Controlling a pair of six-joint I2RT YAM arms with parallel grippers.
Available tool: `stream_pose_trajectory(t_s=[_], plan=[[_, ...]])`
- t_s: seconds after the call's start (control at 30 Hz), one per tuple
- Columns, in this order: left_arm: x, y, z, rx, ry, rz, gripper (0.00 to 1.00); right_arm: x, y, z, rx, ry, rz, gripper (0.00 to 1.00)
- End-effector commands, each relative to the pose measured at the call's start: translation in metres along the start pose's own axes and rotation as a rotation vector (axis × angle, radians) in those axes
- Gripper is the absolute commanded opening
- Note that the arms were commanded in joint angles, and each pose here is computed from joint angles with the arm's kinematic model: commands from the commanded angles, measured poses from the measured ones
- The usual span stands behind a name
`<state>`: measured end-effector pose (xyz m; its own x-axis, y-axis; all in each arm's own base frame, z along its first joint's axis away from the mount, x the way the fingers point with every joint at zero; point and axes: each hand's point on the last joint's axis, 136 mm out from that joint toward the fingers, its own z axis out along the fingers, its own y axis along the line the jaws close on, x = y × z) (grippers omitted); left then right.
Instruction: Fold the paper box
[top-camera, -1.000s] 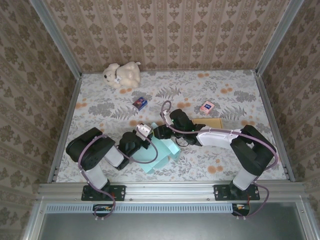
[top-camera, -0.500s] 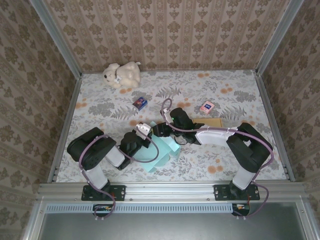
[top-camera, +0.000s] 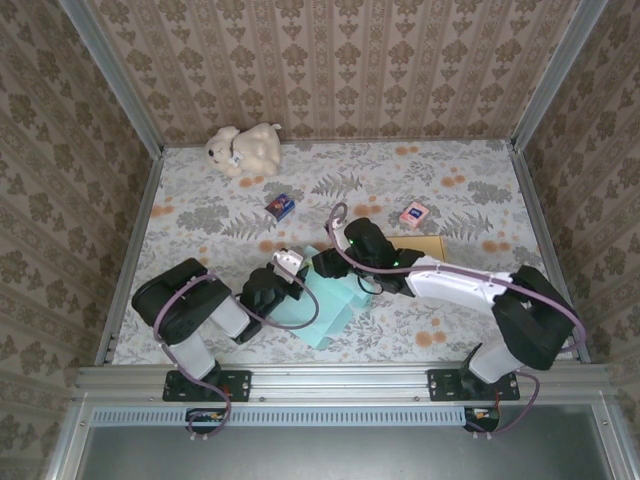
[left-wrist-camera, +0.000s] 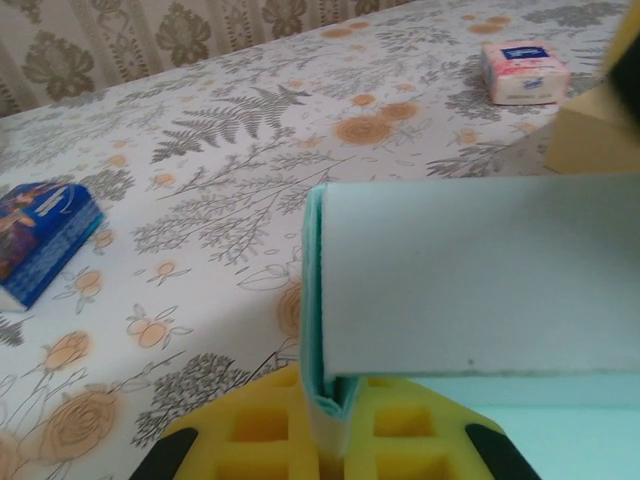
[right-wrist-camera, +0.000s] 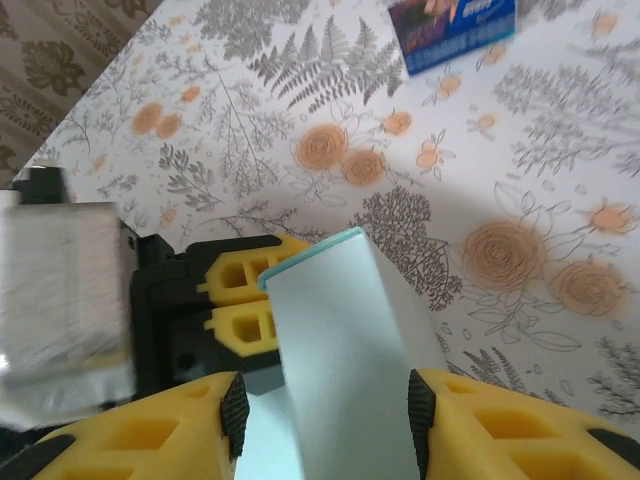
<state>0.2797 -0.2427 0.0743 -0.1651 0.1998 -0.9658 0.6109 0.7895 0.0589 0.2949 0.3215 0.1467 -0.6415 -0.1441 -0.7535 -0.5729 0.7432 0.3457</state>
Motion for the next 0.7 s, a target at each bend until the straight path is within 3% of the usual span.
stream_pose_trajectory(t_s=[0.0, 0.27, 0.47, 0.67], plan=[[0.002, 0.016, -0.008, -0.089, 0.008, -0.056, 0.00, -0.007, -0.010, -0.022, 0.106, -0.022, -0.061, 0.49], [0.008, 0.053, -0.027, -0.301, -0.010, -0.238, 0.00, -0.011, -0.011, -0.042, 0.206, -0.059, -0.096, 0.49], [0.020, 0.070, -0.042, -0.407, 0.013, -0.341, 0.00, -0.016, 0.015, -0.037, 0.172, -0.071, -0.129, 0.52], [0.015, 0.083, -0.055, -0.503, 0.031, -0.361, 0.00, -0.018, 0.033, -0.015, 0.127, -0.058, -0.107, 0.54]])
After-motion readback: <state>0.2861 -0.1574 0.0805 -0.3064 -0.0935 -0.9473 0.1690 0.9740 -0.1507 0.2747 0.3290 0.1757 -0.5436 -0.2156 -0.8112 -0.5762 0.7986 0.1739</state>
